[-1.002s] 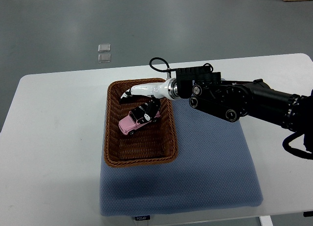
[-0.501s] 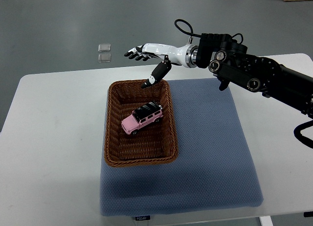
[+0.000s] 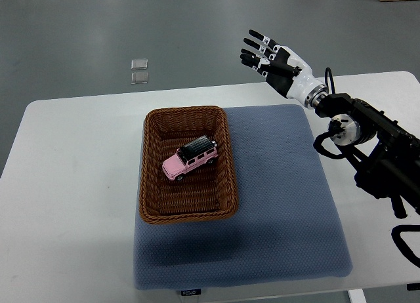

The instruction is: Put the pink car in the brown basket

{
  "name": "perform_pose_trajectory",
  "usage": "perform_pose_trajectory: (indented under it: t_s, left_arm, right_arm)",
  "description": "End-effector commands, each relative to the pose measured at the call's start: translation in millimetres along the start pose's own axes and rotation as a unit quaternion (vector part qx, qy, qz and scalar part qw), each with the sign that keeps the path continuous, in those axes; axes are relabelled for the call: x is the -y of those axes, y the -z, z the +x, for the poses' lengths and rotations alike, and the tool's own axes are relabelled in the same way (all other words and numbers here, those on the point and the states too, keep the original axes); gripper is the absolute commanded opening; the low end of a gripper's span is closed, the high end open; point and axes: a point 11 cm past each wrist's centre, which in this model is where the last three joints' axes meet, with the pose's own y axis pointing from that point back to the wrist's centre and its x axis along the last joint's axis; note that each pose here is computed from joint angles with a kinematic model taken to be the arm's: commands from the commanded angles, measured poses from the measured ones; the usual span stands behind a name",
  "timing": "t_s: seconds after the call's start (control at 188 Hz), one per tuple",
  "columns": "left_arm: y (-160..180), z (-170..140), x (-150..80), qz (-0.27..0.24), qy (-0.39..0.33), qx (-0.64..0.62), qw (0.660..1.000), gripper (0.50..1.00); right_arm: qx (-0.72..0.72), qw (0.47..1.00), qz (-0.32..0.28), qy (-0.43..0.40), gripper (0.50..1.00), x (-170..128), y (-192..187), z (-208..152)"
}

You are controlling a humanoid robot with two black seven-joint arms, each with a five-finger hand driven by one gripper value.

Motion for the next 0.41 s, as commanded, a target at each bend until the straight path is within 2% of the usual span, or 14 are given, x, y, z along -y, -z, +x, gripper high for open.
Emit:
perform_pose_trajectory:
  t_s: [0.0, 0.203, 0.4]
  left_arm:
    - [0.2, 1.3, 0.0, 0.0, -0.002, 0.0, 1.0, 1.0]
    - [0.1, 0.3, 0.0, 0.0, 0.0, 0.0, 1.0, 1.0]
    - [0.0, -0.8, 0.0, 0.0, 0.001, 0.0, 1.0, 1.0]
  right_arm:
    - [0.065, 0.997, 0.014, -0.034, 0.911, -12.6, -9.4, 21.1]
    - [0.116, 0.988, 0.041, -0.098, 0.913, -32.5, -21.5, 60.2]
    - [0.124, 0.986, 0.036, -0.108, 0.911, -41.4, -31.3, 70.4]
